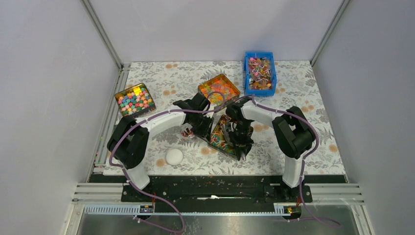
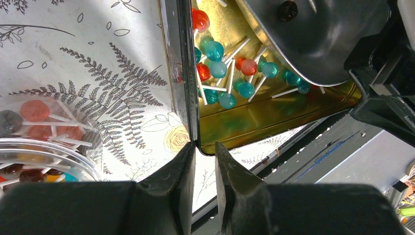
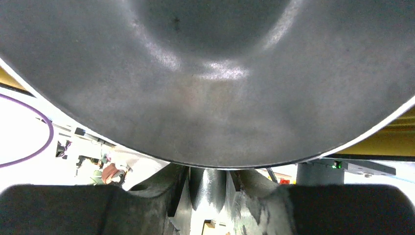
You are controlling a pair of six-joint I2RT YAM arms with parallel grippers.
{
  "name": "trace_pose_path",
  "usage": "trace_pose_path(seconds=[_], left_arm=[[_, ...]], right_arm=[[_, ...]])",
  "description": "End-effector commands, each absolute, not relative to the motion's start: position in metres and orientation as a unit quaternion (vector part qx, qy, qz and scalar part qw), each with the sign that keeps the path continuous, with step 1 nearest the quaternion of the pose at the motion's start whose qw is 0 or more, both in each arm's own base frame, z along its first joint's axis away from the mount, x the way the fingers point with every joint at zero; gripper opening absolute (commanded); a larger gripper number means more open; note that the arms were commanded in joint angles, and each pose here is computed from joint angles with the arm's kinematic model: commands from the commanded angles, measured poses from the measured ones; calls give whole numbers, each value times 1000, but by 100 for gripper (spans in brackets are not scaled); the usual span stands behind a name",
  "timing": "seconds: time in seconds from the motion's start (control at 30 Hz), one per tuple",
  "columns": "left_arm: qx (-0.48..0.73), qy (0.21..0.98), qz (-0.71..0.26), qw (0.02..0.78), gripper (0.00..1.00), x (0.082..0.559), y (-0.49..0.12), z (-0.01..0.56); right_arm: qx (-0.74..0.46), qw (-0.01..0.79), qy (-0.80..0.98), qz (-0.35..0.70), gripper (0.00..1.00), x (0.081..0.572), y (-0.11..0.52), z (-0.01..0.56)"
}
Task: Pack the candies
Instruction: Scoop the fake candies from the storage box.
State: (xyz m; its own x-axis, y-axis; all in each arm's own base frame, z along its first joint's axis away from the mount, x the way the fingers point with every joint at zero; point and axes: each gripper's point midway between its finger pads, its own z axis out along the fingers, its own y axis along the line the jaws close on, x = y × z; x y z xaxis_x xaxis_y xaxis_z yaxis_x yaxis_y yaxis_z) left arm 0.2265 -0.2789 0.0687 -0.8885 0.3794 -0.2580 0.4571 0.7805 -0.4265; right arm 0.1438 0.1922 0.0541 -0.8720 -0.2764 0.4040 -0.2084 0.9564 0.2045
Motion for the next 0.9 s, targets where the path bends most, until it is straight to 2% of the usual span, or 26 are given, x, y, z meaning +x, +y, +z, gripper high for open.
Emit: trace_pose_path(seconds=[0.0, 0.17, 0.6, 0.87], left_arm=[[229, 930, -268, 106, 19, 234, -292, 90], [231, 928, -269, 110, 19, 237, -294, 92], [235, 930, -259, 115, 19, 238, -290, 95], [237, 930, -256, 117, 18, 240, -290, 95]], right_arm=[[159, 125, -977, -60, 0, 179, 188, 25], [169, 131, -975, -53, 0, 179, 186, 21], [119, 251, -960, -37, 0, 152, 188, 73], [137, 292, -946, -37, 0, 152, 190, 73]])
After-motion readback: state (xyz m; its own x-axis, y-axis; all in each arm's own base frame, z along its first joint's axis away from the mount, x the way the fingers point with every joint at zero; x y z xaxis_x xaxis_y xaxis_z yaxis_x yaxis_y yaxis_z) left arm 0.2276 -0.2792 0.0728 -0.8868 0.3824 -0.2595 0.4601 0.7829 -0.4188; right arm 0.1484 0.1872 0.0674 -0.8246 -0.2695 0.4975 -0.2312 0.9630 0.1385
